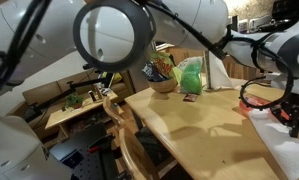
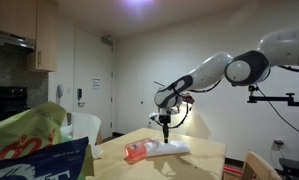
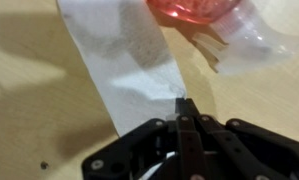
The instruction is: Move the piece of tissue at the right to the left
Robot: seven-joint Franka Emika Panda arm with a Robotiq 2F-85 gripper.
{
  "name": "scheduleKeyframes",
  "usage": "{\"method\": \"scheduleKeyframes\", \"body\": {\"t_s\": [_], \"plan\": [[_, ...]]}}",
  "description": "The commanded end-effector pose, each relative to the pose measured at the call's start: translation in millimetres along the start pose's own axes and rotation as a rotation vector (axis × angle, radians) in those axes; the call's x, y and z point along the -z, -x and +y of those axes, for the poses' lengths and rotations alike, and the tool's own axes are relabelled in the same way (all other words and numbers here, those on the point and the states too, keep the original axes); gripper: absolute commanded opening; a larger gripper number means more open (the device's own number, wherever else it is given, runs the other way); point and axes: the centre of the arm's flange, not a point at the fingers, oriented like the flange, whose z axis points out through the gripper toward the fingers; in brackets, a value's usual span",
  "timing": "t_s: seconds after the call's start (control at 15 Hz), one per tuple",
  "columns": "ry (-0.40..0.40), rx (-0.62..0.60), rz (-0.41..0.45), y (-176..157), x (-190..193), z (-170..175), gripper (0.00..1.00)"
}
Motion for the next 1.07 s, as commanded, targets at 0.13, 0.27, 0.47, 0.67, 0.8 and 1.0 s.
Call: {"method": "scheduleKeyframes", "body": {"t_s": [0.13, 0.27, 0.47, 0.67, 0.8, 1.0], "plan": [[-0.041, -0.030, 0.012, -42, 22, 32, 0.00], [-0.012, -0.040, 0.032, -39, 2, 32, 0.00], [0.058, -0.043, 0.059, -31, -40, 42, 0.00], [0.101, -0.022, 0.069, -21, -61, 59, 0.00], [0.079, -0.018, 0.069, -14, -51, 58, 0.00], [0.036, 0.007, 0.054, 0, -25, 62, 0.00]]}}
